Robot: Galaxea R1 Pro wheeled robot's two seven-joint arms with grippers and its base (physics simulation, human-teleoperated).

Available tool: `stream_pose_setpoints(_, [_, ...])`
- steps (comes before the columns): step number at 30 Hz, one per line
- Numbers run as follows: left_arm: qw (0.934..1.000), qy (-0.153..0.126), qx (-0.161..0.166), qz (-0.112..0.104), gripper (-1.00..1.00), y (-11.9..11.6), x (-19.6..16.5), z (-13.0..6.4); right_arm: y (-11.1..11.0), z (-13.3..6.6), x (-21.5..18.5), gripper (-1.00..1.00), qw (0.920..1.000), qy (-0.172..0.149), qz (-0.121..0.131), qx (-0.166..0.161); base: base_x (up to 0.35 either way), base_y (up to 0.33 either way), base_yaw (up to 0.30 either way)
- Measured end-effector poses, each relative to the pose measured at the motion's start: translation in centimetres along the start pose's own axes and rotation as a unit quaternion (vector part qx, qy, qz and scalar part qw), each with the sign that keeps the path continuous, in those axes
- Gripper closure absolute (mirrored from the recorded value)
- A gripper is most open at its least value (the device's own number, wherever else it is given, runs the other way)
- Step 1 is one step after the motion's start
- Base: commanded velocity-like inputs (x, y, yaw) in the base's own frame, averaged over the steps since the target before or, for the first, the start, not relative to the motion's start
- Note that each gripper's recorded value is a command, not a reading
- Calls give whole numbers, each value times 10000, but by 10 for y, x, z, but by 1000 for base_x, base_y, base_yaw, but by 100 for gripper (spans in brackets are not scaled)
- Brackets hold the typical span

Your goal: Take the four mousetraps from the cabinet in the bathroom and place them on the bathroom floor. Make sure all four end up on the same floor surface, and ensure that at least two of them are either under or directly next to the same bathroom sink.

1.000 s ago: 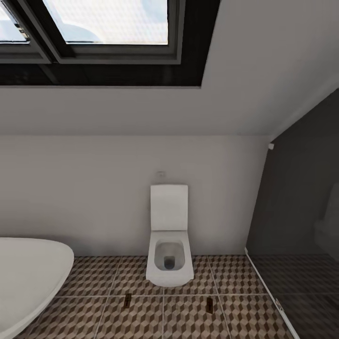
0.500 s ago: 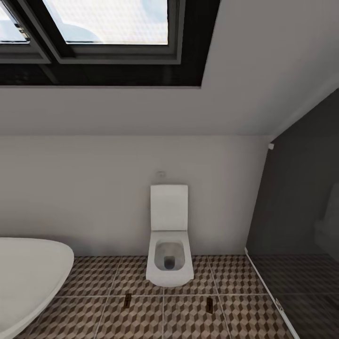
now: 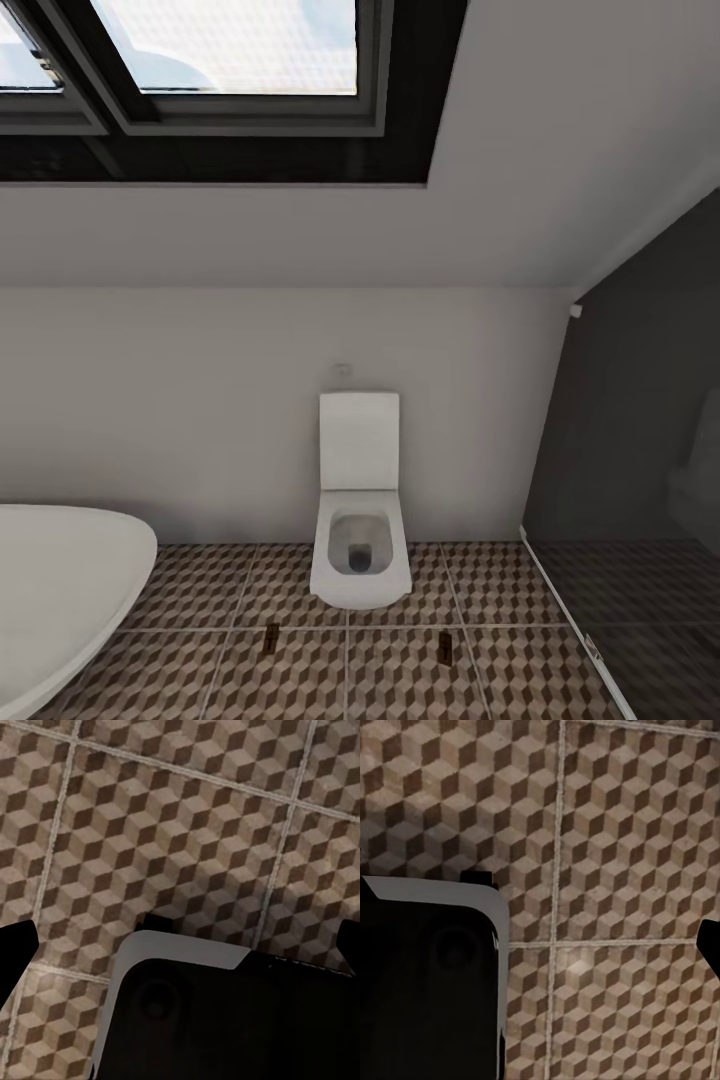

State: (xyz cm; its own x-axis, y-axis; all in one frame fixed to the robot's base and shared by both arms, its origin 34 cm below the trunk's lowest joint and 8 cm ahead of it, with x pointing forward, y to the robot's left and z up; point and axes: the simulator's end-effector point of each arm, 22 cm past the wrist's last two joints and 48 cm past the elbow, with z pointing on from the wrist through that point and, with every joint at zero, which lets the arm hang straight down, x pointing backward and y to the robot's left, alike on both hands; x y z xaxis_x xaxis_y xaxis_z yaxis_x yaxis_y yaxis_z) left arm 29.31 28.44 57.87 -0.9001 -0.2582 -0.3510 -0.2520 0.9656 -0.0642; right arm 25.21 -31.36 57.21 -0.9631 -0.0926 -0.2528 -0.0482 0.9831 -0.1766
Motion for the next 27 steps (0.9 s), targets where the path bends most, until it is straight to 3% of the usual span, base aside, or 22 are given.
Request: stream_pose_setpoints(27, [10000,2,3,12,-100,0,0,0,-1,0,0,-100,10000,-5,-9,3,0,0,0])
